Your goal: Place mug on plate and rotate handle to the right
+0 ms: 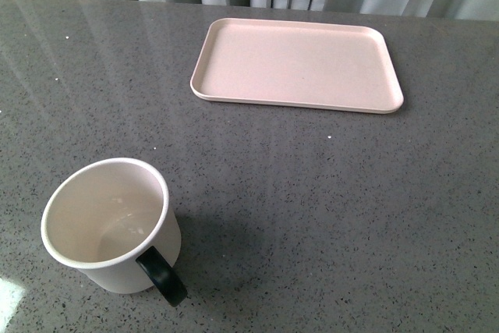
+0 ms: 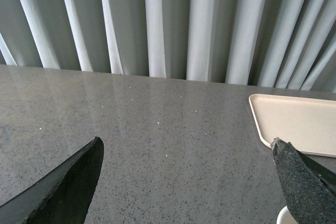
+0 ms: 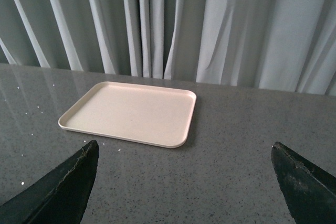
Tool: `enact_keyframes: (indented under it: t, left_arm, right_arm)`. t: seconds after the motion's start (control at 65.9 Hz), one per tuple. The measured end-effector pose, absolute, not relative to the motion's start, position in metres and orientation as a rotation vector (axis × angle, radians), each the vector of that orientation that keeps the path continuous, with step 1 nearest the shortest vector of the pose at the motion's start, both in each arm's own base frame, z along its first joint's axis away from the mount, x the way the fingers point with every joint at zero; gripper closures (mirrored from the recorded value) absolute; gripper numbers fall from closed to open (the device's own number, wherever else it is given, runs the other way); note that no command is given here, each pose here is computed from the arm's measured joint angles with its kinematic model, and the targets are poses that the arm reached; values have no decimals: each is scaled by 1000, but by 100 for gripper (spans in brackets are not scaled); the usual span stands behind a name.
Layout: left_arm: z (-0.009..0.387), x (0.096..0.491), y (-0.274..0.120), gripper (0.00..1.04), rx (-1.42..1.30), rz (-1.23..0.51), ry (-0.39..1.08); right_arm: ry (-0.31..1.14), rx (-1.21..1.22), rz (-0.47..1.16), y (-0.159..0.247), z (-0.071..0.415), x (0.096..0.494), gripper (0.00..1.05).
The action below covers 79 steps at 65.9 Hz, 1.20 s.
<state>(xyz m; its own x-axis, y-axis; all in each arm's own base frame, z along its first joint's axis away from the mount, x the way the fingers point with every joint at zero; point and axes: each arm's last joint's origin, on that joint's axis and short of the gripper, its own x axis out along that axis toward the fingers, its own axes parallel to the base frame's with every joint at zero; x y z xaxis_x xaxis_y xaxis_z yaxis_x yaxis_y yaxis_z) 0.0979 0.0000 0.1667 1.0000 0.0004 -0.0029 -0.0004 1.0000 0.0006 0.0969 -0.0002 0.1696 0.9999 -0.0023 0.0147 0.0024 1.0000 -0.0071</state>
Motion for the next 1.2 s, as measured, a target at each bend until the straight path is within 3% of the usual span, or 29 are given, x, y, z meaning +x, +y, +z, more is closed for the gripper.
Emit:
enact_keyframes:
  t: [0.486, 0.577, 0.653, 0.865, 1.199]
  left_arm:
    - [167, 98, 0, 9, -5, 3, 12]
    - [171, 101, -2, 9, -79, 19, 358]
    - [178, 111, -3, 9, -86, -2, 490]
    - [194, 145, 1, 9, 15, -42, 596]
    - [175, 182, -19, 9, 85, -187, 711]
  right_arm:
    - [-15, -7, -2, 0, 170, 97, 9]
    - [-15, -7, -3, 0, 170, 97, 9]
    - [-15, -7, -2, 0, 170, 97, 9]
    - [-15, -7, -2, 0, 170, 97, 9]
    - [-15, -7, -2, 0, 170, 97, 9]
